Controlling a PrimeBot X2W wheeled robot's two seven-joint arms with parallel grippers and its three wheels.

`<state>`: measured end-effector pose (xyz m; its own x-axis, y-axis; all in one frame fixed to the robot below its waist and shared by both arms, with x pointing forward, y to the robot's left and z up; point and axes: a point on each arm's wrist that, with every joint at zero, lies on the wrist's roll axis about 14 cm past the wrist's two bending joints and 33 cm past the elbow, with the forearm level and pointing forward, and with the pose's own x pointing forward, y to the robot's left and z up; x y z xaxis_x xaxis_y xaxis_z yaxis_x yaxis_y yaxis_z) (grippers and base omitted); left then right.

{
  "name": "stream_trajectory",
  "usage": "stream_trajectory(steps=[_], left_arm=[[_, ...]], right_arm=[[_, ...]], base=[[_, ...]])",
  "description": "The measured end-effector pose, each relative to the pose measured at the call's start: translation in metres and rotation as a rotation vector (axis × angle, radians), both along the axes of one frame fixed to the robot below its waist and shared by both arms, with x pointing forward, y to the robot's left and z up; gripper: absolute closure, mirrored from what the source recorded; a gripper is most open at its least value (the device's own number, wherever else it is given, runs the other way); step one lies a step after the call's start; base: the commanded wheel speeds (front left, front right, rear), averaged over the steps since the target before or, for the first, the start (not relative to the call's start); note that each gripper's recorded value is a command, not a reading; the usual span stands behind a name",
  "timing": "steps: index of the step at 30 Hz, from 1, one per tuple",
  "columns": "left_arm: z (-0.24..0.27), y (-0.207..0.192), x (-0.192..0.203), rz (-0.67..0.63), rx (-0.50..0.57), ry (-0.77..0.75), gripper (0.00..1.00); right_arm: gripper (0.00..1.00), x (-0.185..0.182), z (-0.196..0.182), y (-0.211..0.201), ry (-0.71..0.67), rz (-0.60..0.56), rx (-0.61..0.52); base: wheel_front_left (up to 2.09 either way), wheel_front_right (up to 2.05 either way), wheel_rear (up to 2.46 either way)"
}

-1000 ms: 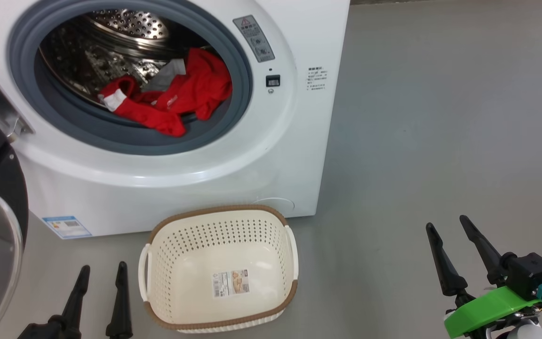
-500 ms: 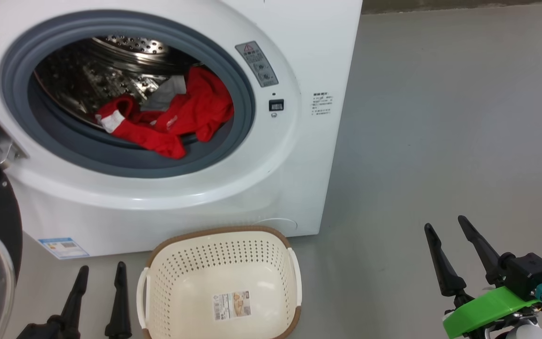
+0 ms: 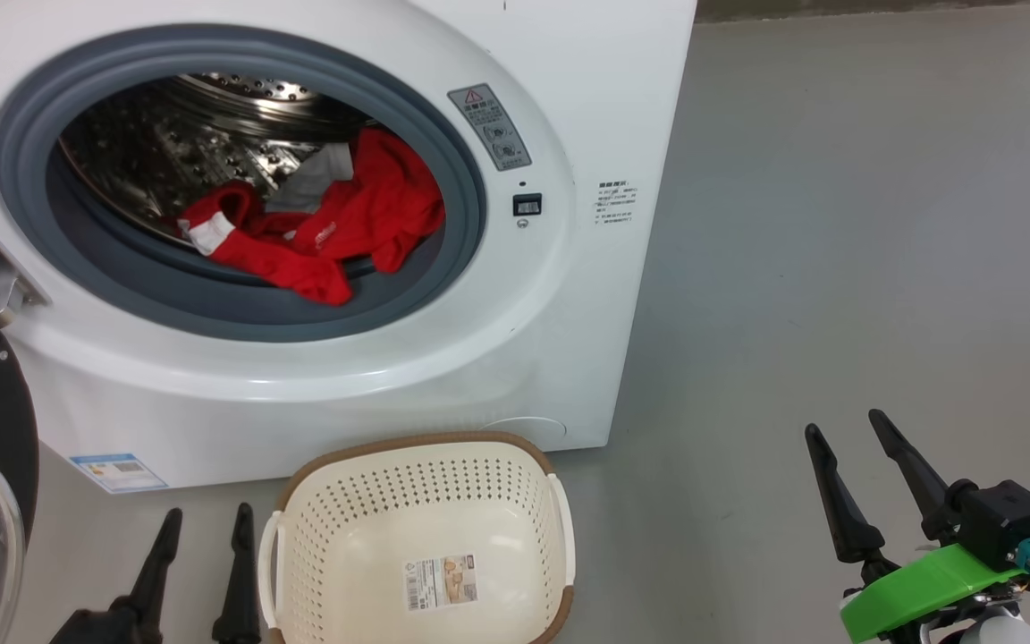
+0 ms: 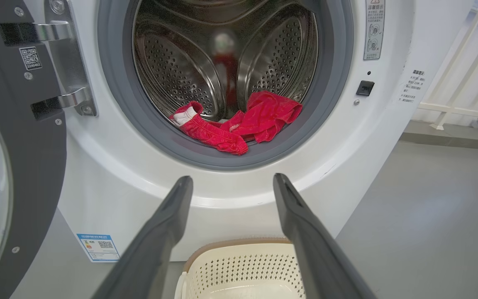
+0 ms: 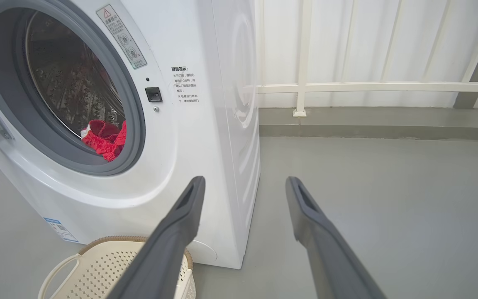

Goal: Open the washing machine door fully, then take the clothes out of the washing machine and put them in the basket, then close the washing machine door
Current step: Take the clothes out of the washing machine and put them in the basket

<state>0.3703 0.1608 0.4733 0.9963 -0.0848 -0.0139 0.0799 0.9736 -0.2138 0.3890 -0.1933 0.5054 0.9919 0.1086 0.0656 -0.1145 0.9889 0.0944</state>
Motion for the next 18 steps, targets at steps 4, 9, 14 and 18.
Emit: stream_trajectory(steps=[4,9,14,18], left_arm=[[-0.003,-0.006,0.009,-0.018,0.0,0.008,0.0],[-0.007,-0.016,0.026,-0.051,0.004,0.021,0.0],[-0.011,-0.03,0.054,-0.108,0.031,0.037,0.0],[-0.013,-0.043,0.082,-0.149,0.046,0.054,0.0]], right_arm=[[0.0,0.002,-0.003,0.001,0.008,0.0,0.002],[0.0,0.004,-0.009,0.002,0.025,0.001,0.007],[0.0,0.01,-0.013,0.003,0.033,-0.002,0.015],[0.0,0.018,-0.011,0.005,0.024,-0.005,0.024]], base=[[0.0,0.0,0.0],[0.0,0.0,0.0],[0.0,0.0,0.0],[0.0,0.0,0.0]])
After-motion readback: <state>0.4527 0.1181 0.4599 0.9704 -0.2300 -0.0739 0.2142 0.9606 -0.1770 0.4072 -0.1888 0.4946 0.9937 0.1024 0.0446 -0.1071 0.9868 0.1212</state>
